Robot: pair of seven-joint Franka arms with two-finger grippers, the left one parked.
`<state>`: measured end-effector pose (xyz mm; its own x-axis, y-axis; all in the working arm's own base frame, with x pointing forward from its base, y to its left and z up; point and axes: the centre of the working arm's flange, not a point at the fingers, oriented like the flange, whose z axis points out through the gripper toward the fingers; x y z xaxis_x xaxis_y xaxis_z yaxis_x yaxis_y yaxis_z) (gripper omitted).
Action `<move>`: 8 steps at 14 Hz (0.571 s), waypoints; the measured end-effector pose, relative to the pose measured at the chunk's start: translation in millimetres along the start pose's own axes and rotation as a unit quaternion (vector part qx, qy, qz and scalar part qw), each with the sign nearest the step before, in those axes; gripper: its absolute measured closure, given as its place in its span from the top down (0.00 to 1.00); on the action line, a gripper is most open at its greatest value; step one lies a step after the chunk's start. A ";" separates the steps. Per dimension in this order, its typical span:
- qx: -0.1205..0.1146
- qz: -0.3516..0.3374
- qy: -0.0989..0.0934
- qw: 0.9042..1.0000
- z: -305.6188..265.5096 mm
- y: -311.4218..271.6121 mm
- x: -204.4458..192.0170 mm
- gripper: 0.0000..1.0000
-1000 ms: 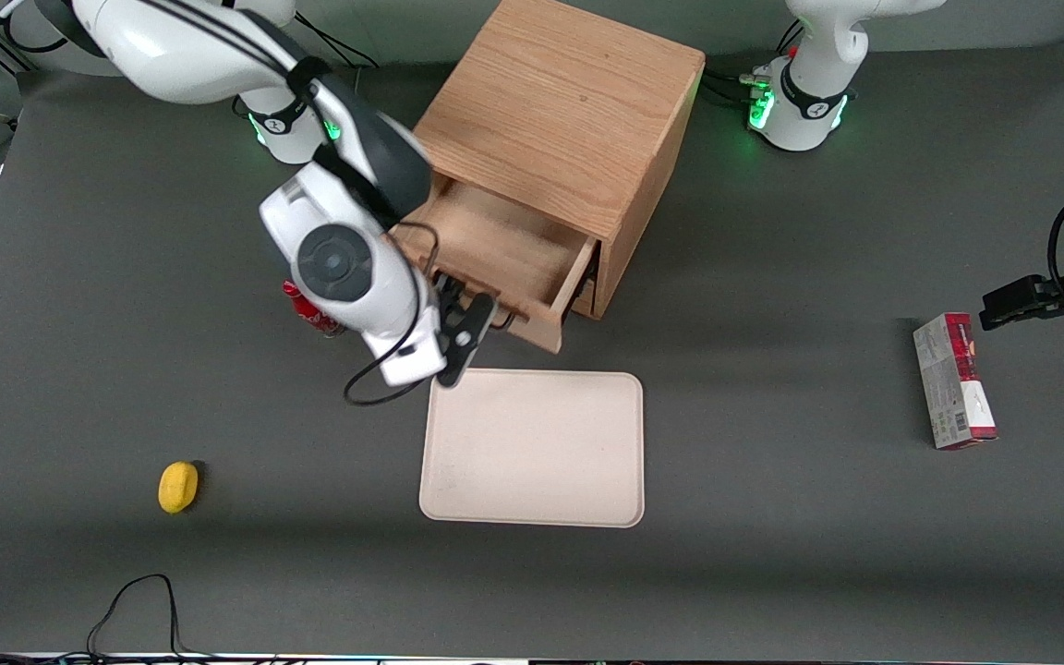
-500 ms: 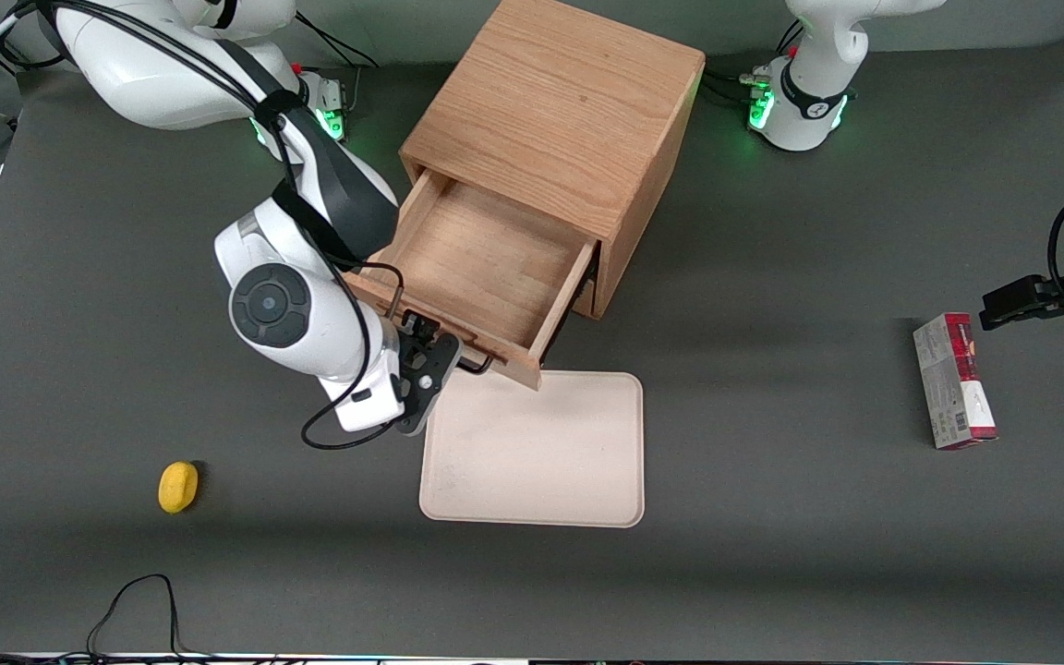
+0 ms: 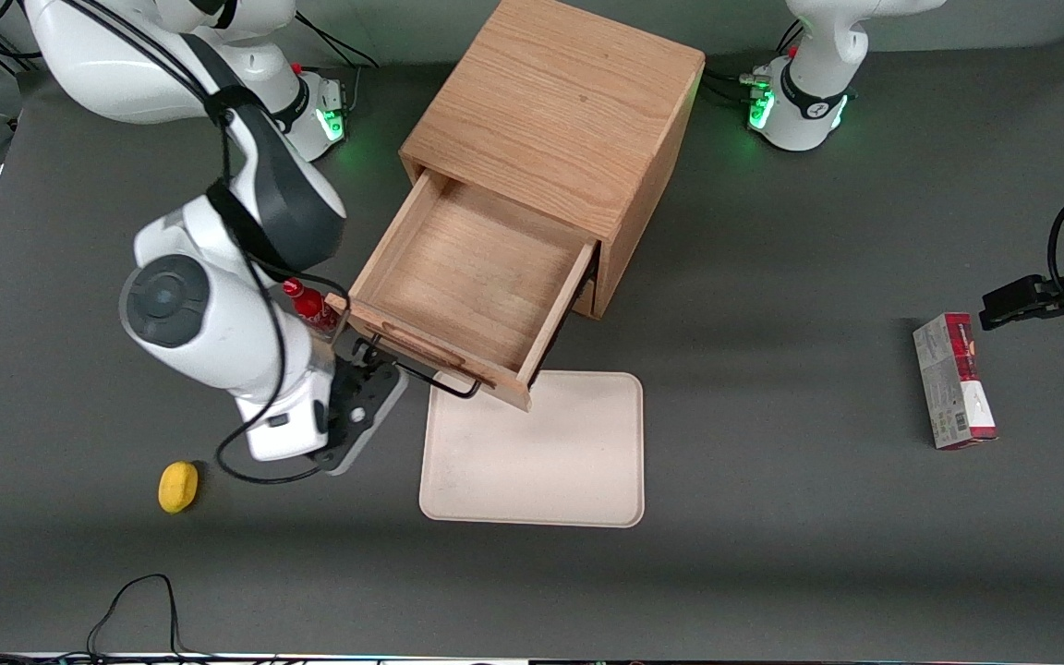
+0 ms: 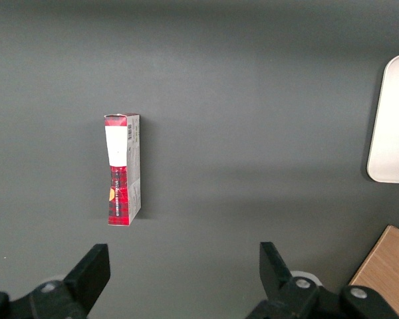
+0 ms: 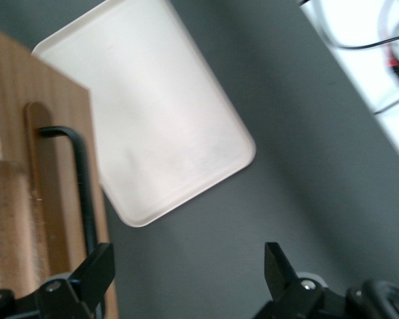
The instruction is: Open upper drawer
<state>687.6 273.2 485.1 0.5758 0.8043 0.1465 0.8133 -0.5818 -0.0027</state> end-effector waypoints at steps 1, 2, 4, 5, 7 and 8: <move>-0.013 0.008 0.011 1.000 -15.9 10.0 -2.2 1.00; -0.025 0.016 0.020 0.999 -31.8 19.7 -6.4 1.00; -0.018 0.050 0.021 0.998 -69.2 38.2 -32.6 1.00; -0.001 0.082 0.016 0.997 -88.7 49.8 -56.1 1.00; 0.014 0.167 -0.003 0.986 -121.2 70.1 -110.3 1.00; 0.016 0.225 -0.017 0.974 -131.8 70.5 -134.5 1.00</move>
<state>656.5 108.1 595.5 0.8765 0.4730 0.0898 0.4801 -0.8725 -0.0907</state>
